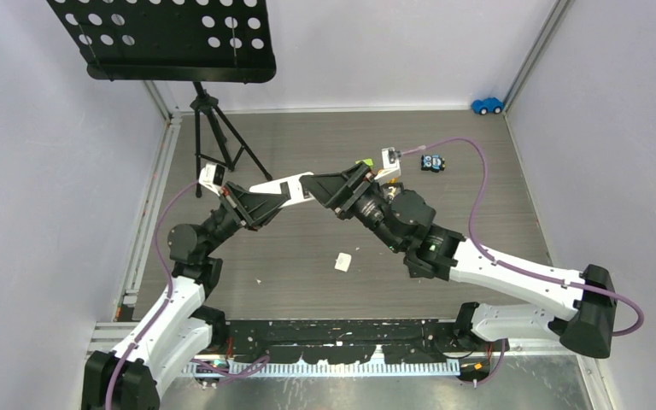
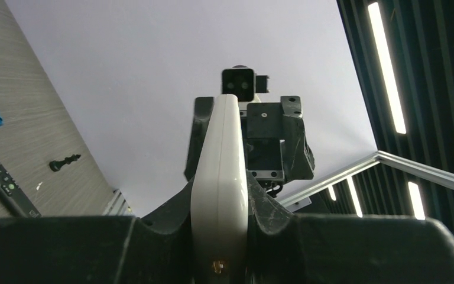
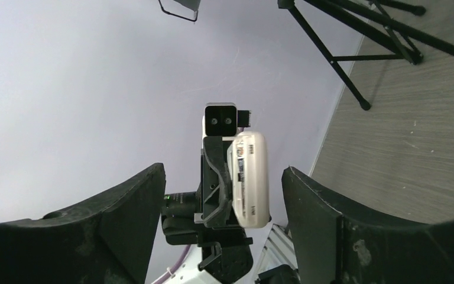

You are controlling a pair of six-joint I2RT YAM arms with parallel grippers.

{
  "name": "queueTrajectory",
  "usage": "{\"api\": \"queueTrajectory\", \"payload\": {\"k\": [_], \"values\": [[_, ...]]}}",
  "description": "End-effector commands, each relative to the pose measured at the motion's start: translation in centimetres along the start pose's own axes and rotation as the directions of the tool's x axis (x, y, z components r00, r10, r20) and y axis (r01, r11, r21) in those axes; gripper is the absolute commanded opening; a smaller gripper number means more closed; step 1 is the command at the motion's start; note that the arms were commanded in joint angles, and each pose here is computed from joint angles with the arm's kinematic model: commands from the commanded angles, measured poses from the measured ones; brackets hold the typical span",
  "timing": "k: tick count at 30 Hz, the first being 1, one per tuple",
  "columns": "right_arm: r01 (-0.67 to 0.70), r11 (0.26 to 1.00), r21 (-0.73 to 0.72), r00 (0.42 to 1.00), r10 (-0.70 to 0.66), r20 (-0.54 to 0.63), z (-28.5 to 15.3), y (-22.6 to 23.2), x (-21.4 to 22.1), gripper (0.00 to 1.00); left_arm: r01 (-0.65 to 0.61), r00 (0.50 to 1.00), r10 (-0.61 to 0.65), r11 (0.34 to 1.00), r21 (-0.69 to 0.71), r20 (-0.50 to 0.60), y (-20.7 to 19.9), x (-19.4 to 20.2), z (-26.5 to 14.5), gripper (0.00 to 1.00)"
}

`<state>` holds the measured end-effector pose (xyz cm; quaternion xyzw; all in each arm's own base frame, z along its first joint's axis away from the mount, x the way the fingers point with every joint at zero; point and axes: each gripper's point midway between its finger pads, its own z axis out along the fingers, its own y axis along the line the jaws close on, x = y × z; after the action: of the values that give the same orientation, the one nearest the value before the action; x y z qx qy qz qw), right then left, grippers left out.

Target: Load the batteries into the remote control

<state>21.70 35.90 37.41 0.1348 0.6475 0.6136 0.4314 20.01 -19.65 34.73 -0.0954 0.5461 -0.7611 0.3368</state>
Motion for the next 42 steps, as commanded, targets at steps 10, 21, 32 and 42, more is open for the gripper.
{"api": "queueTrajectory", "payload": {"k": [10, 21, 32, 42], "values": [[0.297, 0.938, 0.181, 0.953, -0.279, -0.119, -2.1, -2.4, -1.9, 0.61, -0.166, 0.984, 0.166, 0.986, 0.012, -0.067, -0.5, 0.9, 0.1, 0.00], [0.271, 0.956, 0.113, 0.958, -0.257, -0.127, -1.4, -1.3, -1.5, 0.42, -0.272, 0.950, 0.274, 0.962, 0.033, -0.149, -2.5, 2.0, 0.2, 0.00], [0.269, 0.958, 0.103, 0.954, -0.250, -0.164, -1.2, -1.9, -0.8, 0.41, -0.285, 0.944, 0.290, 0.957, 0.056, -0.159, -3.4, 2.2, 0.2, 0.00], [0.238, 0.970, 0.048, 0.962, -0.228, -0.150, -1.0, -1.2, -0.7, 0.47, -0.278, 0.946, 0.282, 0.959, 0.050, -0.158, -3.2, 2.2, 0.2, 0.00]]}}
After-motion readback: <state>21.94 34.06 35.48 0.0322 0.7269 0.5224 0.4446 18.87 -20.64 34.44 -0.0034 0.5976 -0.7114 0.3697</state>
